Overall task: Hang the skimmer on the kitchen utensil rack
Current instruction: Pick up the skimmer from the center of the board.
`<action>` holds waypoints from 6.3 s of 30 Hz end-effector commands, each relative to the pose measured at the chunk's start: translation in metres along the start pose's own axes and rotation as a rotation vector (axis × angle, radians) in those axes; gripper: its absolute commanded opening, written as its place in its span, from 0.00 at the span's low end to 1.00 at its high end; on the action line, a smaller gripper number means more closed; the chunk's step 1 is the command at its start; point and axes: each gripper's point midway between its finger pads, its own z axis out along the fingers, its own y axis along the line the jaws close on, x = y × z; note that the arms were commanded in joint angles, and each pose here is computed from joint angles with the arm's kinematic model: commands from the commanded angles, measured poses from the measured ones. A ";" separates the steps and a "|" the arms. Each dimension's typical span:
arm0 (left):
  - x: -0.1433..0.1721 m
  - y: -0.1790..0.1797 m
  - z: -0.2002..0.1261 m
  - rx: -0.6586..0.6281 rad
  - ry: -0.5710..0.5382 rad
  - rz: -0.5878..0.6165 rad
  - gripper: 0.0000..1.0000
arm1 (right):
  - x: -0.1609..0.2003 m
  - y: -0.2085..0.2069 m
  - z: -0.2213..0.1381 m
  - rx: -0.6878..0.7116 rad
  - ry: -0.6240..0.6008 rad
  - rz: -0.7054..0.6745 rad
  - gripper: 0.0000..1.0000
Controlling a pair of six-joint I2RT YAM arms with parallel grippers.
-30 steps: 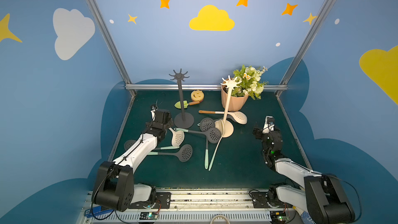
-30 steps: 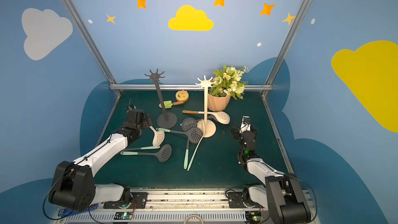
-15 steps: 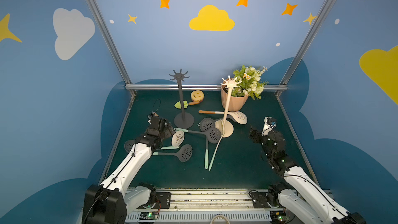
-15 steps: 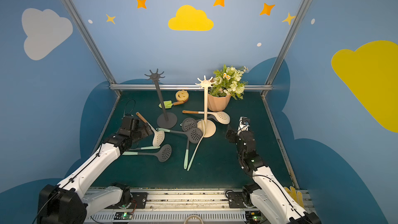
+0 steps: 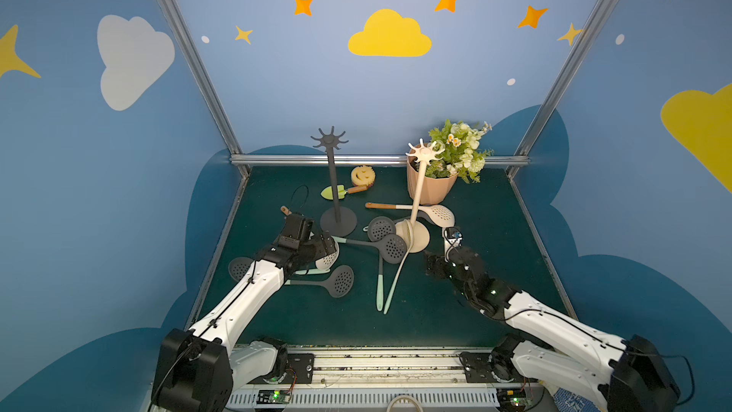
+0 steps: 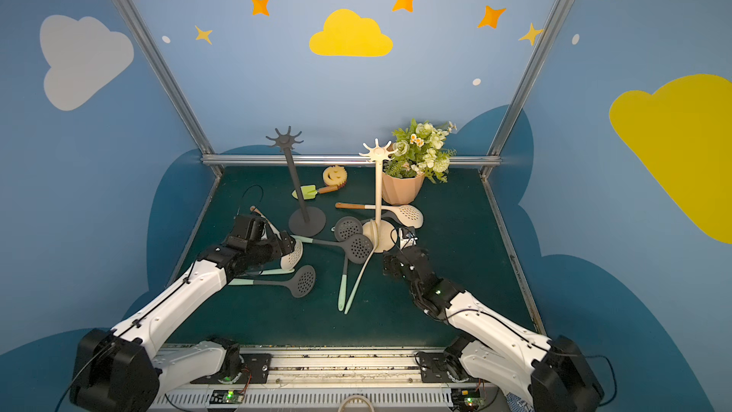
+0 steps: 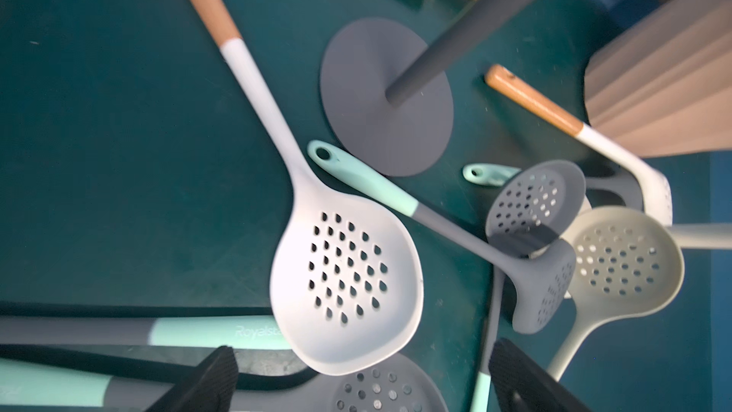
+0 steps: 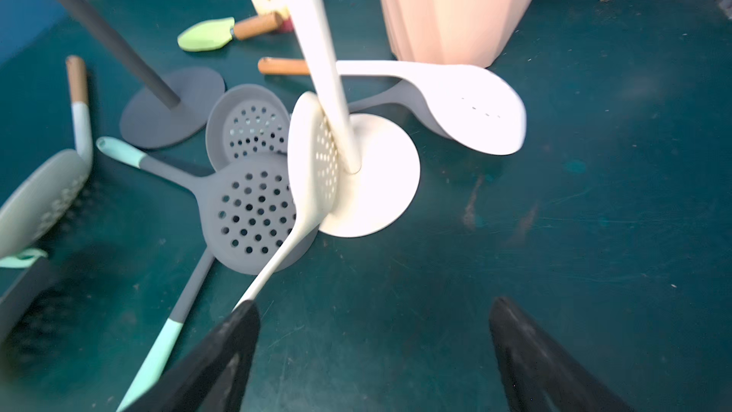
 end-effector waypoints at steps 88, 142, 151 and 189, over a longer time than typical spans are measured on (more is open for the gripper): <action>0.005 -0.059 -0.019 0.285 0.036 0.051 1.00 | -0.048 0.026 0.004 0.085 -0.068 -0.060 0.09; 0.099 -0.201 -0.060 0.665 0.006 0.405 0.98 | 0.021 -0.161 -0.055 0.137 -0.187 1.580 0.06; 0.113 -0.215 -0.048 0.556 0.145 0.056 0.97 | 0.025 -0.179 -0.066 0.174 -0.318 1.669 0.05; 0.158 -0.326 -0.042 0.738 0.366 -0.543 0.51 | 0.026 -0.191 -0.069 0.247 -0.358 1.736 0.04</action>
